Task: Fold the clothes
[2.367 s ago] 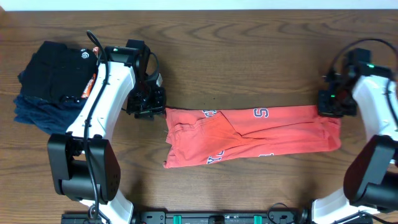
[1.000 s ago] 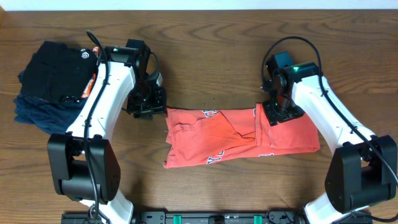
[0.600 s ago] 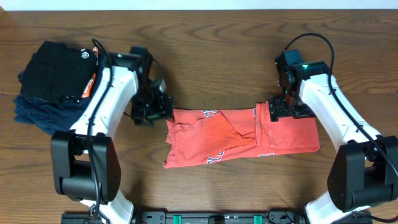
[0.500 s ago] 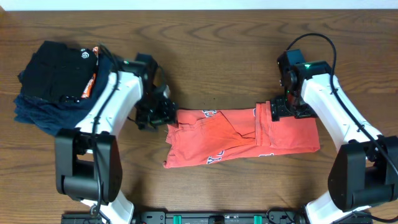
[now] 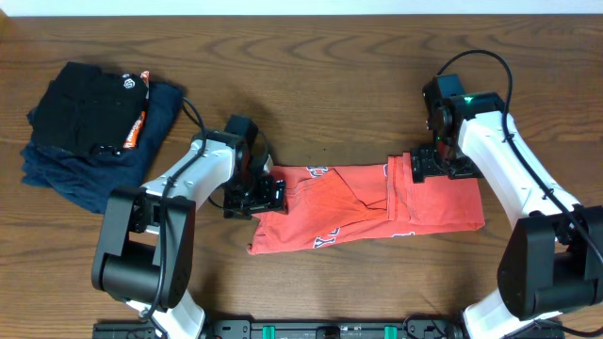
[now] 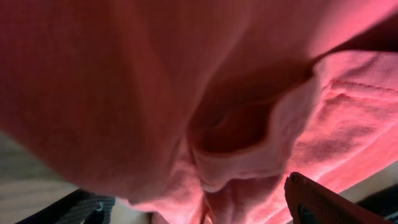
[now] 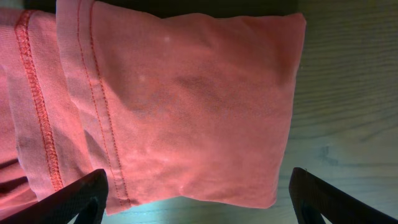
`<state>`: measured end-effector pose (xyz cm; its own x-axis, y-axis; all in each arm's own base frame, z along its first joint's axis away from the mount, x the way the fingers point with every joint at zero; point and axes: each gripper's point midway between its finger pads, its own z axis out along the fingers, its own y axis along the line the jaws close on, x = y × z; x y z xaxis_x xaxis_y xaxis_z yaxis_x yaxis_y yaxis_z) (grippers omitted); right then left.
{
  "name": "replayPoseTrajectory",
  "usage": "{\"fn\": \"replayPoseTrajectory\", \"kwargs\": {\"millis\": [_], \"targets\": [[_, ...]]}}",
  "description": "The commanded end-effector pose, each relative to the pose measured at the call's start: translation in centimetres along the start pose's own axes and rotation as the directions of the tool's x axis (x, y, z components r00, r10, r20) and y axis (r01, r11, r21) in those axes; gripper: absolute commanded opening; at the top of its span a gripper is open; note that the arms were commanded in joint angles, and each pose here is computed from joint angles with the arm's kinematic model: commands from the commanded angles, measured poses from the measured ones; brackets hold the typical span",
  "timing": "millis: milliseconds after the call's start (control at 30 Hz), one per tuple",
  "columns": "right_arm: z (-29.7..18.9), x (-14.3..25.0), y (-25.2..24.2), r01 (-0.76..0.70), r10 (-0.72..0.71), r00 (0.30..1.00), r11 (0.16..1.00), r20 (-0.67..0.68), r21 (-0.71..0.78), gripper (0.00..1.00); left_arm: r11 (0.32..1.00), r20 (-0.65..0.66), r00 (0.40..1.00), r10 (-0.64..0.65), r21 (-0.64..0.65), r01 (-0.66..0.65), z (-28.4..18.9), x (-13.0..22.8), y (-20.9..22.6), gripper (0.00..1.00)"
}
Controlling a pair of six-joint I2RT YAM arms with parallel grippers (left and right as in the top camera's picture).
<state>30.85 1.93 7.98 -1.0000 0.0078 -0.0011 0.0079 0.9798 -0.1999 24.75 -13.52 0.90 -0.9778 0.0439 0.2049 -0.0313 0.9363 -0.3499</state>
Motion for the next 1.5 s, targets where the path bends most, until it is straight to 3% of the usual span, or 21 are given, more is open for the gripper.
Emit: {"fn": "replayPoseTrajectory", "kwargs": {"millis": [0, 67, 133, 167, 267, 367, 700, 967, 1133, 1467], "targets": [[-0.6, -0.4, -0.4, -0.034, 0.034, 0.999, 0.999, 0.021, -0.002, 0.91, 0.999, -0.036, 0.999, -0.04, 0.016, 0.04, 1.4, 0.3, 0.0, 0.89], [-0.5, -0.4, -0.4, -0.034, 0.034, 0.999, 0.999, 0.021, -0.002, 0.91, 0.998, -0.043, 0.999, -0.026, 0.055, 0.029, 1.9, 0.1, -0.8, 0.87], [-0.5, -0.4, -0.4, -0.034, 0.034, 0.999, 0.999, 0.021, -0.001, 0.91, 0.996, -0.046, 0.999, -0.006, 0.091, 0.01, 2.3, 0.1, -1.8, 0.77], [-0.5, -0.4, -0.4, -0.034, 0.034, 0.999, 0.999, 0.021, -0.001, 0.91, 0.995, -0.047, 0.999, 0.003, 0.101, 0.001, 2.3, 0.1, -2.2, 0.68], [-0.5, -0.4, -0.4, -0.034, 0.034, 0.999, 0.999, 0.022, -0.001, 0.91, 0.994, -0.045, 0.998, 0.041, 0.106, -0.036, 2.5, 0.2, -2.8, 0.27], [-0.5, -0.5, -0.4, -0.035, 0.035, 0.999, 0.999, 0.025, -0.002, 0.91, 0.992, -0.019, 0.999, 0.049, 0.113, -0.047, 1.9, -0.6, -2.6, 0.14], [-0.6, -0.6, -0.3, -0.036, 0.036, 0.999, 0.999, 0.028, -0.003, 0.91, 0.993, 0.247, 0.962, -0.112, 0.074, 0.096, -7.3, -9.3, 2.8, 0.1], [-0.5, -0.7, -0.4, -0.037, 0.037, 0.999, 0.999, 0.029, -0.003, 0.91, 0.982, 0.299, 0.936, -0.187, 0.033, 0.185, -11.9, -10.3, 5.8, 0.1], [-0.5, -0.6, -0.4, -0.037, 0.037, 0.999, 0.999, 0.029, -0.003, 0.91, 0.991, 0.283, 0.95, -0.135, 0.019, 0.135, -13.6, -10.0, 3.0, 0.1], [-0.5, -0.3, -0.5, -0.034, 0.034, 0.999, 0.999, 0.013, 0.0, 0.92, 0.986, 0.331, 0.929, 0.166, -0.068, -0.152, -12.4, -10.2, -8.4, 0.1]]}}
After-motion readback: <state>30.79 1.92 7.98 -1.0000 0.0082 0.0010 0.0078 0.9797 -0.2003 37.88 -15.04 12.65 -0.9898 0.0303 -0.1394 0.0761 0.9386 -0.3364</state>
